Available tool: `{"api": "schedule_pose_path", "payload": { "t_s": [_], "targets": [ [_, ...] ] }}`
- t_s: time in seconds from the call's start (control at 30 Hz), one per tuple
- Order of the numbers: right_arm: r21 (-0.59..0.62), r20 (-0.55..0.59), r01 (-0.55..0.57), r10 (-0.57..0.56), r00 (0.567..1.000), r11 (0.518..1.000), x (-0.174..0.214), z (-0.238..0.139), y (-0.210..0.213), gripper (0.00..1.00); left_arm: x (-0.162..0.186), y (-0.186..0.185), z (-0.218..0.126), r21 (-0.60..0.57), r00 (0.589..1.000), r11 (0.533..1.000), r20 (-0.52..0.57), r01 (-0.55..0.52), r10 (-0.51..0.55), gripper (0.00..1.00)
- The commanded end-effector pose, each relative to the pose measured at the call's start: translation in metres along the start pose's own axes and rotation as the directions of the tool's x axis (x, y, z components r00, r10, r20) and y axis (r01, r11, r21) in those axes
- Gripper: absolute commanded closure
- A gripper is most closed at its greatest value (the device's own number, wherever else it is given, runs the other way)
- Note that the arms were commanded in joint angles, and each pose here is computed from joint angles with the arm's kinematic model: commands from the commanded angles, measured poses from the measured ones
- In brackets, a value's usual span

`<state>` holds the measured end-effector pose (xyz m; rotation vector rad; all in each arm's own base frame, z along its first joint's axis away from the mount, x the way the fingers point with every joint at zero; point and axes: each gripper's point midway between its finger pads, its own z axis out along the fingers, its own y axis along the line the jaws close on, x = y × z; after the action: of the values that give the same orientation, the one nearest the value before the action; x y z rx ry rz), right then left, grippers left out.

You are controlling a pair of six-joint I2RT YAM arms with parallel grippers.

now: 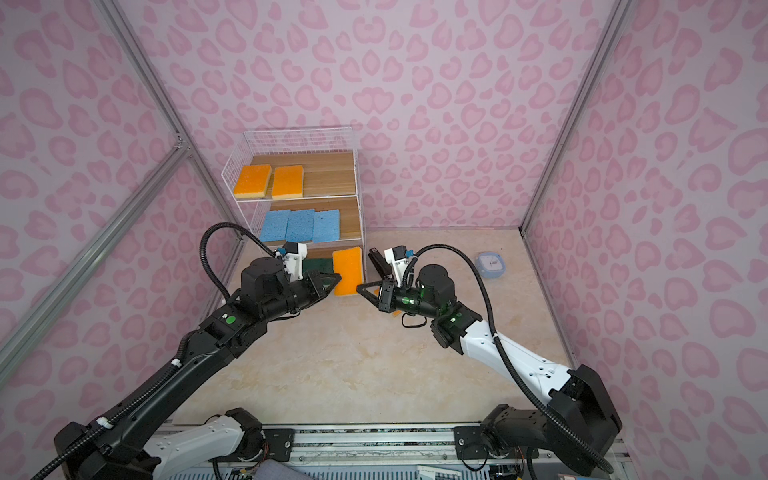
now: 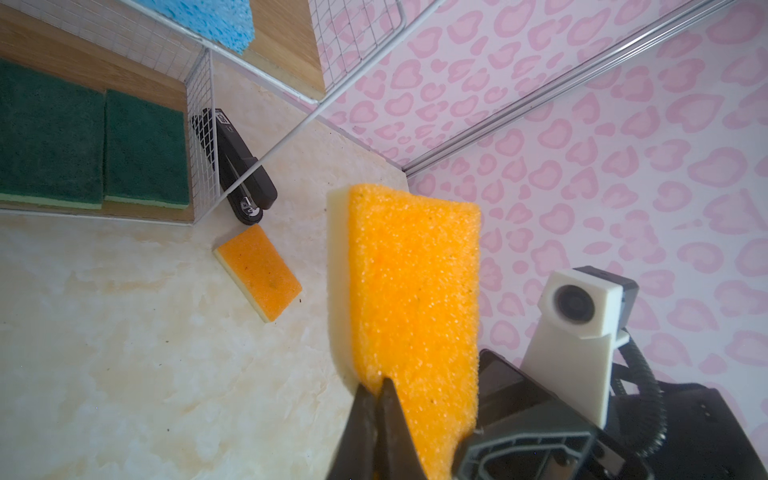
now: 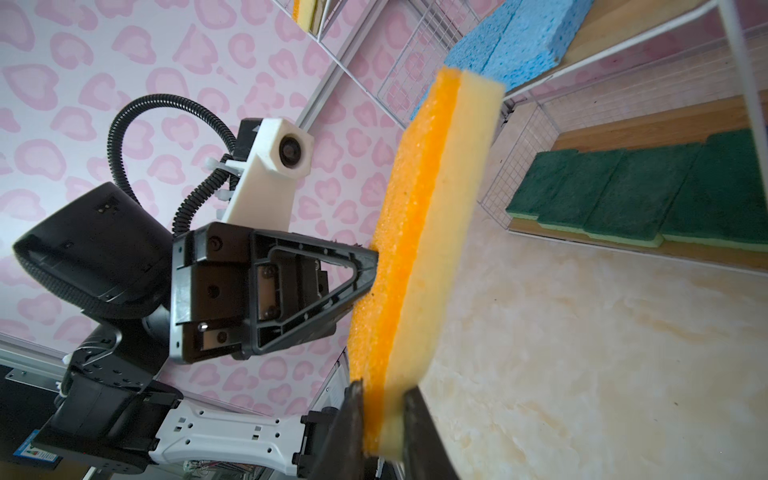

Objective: Place and organize the cleaning sponges onto the shelf
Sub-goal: 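Close the right gripper on the sponge while the left gripper releases and withdraws, then raise the orange sponge with the right gripper onto the top shelf beside the others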

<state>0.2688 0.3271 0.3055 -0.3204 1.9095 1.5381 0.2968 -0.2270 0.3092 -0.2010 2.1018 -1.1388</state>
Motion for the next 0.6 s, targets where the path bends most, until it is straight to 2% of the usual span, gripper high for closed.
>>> {"api": "schedule_pose_path", "payload": {
  "t_s": [0.0, 0.03, 0.07, 0.1, 0.3, 0.43, 0.57],
  "targets": [
    [-0.012, 0.019, 0.034, -0.034, 0.999, 0.999, -0.009, 0.0, 0.01, 0.98, -0.008, -0.012, -0.009, 0.035, 1.0, 0.999, 0.024, -0.017, 0.016, 0.83],
    [-0.005, 0.016, 0.047, -0.047, 0.999, 0.999, -0.011, 0.0, 0.013, 0.98, -0.008, -0.011, -0.011, 0.031, 0.999, 0.999, 0.028, -0.028, 0.027, 0.54],
    [0.007, 0.009, 0.059, -0.059, 0.998, 0.998, -0.012, 0.001, 0.014, 0.98, -0.008, -0.009, -0.013, 0.021, 0.999, 0.999, 0.033, -0.038, 0.038, 0.19],
    [0.017, 0.004, 0.077, -0.077, 0.997, 0.997, -0.015, 0.001, 0.017, 0.99, -0.007, -0.004, -0.016, 0.002, 0.998, 0.999, 0.039, -0.048, 0.048, 0.01],
    [0.126, -0.003, 0.184, -0.185, 0.983, 0.975, -0.042, -0.001, 0.03, 0.99, 0.006, 0.049, -0.042, -0.16, 0.99, 0.985, 0.108, -0.068, 0.086, 0.02],
    [0.147, 0.005, 0.257, -0.26, 0.966, 0.955, -0.066, 0.005, 0.049, 0.99, 0.017, 0.082, -0.06, -0.241, 0.983, 0.968, 0.148, -0.067, 0.105, 0.01],
    [0.153, 0.001, 0.319, -0.323, 0.946, 0.935, -0.087, 0.018, 0.067, 1.0, 0.032, 0.104, -0.064, -0.28, 0.985, 0.958, 0.139, -0.061, 0.104, 0.0]
  ]
}}
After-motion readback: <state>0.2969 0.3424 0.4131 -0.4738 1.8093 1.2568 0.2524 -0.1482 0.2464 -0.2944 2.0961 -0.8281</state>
